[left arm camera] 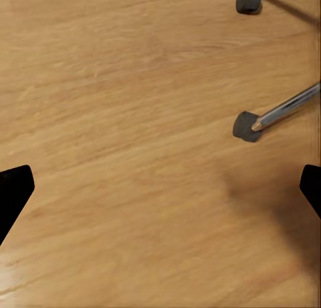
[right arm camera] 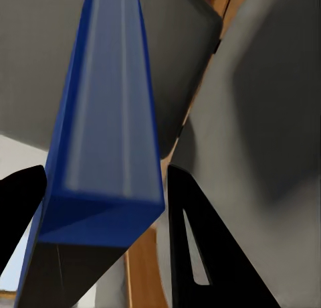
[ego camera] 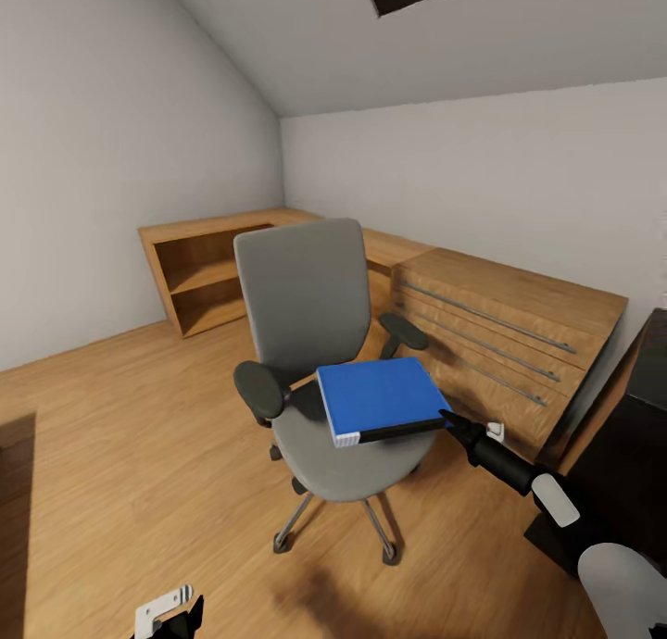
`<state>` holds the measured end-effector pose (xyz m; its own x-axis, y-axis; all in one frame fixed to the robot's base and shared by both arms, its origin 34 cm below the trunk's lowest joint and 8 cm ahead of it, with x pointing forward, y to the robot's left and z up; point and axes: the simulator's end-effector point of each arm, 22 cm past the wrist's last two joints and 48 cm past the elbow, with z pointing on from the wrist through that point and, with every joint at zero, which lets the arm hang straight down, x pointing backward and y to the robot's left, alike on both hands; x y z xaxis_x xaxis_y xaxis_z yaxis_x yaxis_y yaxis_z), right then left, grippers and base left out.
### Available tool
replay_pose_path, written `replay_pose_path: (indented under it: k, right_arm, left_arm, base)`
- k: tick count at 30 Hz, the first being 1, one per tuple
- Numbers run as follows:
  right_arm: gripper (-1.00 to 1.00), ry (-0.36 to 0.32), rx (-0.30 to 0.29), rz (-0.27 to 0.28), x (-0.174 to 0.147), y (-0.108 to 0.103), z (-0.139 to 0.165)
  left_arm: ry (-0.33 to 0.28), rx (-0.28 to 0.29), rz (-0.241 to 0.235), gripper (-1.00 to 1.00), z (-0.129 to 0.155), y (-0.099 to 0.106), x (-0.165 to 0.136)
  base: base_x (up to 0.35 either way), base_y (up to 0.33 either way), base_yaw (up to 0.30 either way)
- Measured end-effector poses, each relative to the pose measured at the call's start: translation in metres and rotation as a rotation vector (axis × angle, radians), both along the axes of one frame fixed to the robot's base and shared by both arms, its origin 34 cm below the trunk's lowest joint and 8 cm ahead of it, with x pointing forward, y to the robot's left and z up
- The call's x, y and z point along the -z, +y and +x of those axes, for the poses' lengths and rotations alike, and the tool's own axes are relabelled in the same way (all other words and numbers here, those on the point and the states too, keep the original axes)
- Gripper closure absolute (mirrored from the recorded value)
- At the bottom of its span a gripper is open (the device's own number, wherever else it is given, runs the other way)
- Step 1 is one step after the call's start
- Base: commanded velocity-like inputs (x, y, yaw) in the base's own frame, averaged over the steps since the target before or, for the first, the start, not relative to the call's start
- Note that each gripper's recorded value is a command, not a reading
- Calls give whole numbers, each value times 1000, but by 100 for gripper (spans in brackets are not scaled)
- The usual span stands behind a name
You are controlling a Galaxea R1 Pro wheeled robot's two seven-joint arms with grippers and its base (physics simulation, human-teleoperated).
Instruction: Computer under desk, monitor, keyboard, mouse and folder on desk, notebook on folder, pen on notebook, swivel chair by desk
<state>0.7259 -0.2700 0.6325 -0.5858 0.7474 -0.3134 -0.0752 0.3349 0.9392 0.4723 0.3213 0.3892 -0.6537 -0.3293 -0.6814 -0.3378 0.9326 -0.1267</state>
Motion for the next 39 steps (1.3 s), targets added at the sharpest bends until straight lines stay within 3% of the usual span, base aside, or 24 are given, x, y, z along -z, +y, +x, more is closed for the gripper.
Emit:
replay_pose_path:
  k: [21,39]
  right_arm:
    - [100,-8,-1,1,-38,1,6]
    - [100,-11,-1,1,-40,1,6]
  left_arm:
    - [-9,-8,1,-100,7,3,-36]
    - [44,-8,-18,-100,-13,-3,-18]
  base:
    - [-2,0,-45]
    - [-276,0,-15]
